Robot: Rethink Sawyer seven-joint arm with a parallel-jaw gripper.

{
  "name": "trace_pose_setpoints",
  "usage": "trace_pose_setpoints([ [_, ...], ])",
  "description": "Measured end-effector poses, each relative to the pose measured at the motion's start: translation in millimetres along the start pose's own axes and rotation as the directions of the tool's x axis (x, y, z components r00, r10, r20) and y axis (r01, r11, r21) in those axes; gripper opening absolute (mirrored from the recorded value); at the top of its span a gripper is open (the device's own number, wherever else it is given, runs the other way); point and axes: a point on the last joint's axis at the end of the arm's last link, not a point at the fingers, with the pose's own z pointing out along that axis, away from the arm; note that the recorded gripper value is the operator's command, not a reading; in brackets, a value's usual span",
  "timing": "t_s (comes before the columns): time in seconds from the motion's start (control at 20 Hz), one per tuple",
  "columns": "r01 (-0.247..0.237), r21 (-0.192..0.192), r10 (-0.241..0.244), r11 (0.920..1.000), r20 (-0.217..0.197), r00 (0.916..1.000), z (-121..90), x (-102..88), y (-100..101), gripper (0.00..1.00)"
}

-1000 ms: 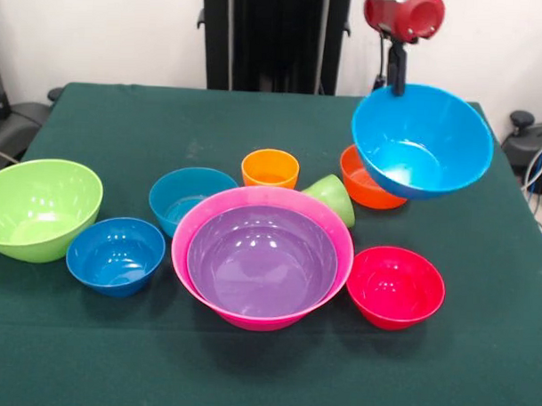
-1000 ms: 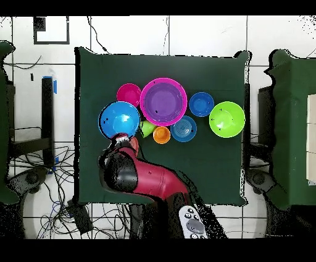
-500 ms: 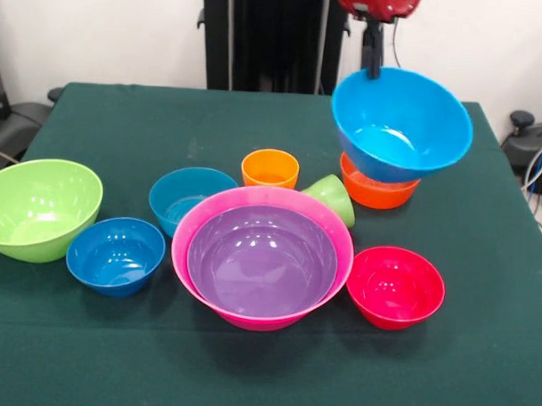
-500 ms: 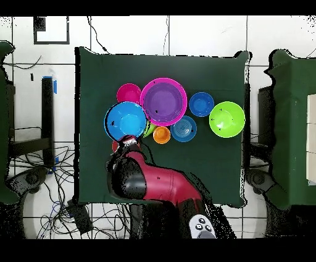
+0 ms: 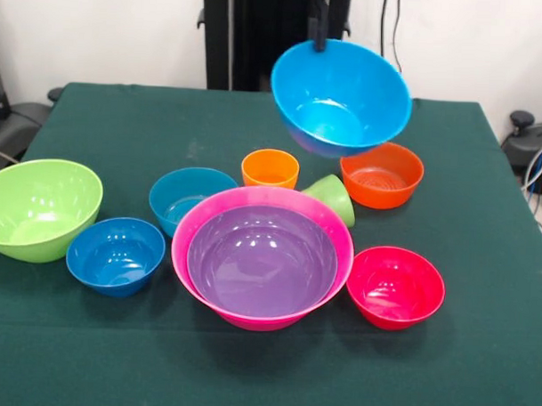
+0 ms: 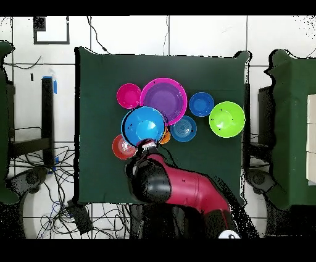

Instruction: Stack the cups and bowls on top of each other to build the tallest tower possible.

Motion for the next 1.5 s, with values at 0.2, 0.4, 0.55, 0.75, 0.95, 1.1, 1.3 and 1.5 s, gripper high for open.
trace_pose_setpoints([
  [0.2, 0.010, 0.032, -0.010, 0.9994, -0.024, 0.9997, -5.4, -15.7, -3.0, 0.00],
  [0.4, 0.037, 0.041, -0.035, 0.9985, -0.040, 0.9986, -7.9, -26.0, 4.1, 0.00],
  [0.55, 0.061, 0.036, -0.060, 0.9975, -0.044, 0.9972, -8.6, -29.8, 12.7, 0.00],
  [0.75, 0.102, 0.005, -0.102, 0.9947, -0.046, 0.9937, -5.2, -29.8, 33.0, 0.00],
  [0.95, 0.134, -0.026, -0.135, 0.9907, -0.050, 0.9896, -0.8, -30.8, 55.6, 0.00],
  [1.1, 0.143, -0.028, -0.145, 0.9893, -0.058, 0.9878, 3.8, -37.7, 69.5, 0.00],
  [1.3, 0.144, -0.007, -0.144, 0.9895, -0.073, 0.9869, 13.1, -58.2, 86.0, 0.00],
  [1.5, 0.137, 0.010, -0.135, 0.9906, -0.087, 0.9869, 20.2, -76.6, 96.3, 0.00],
])
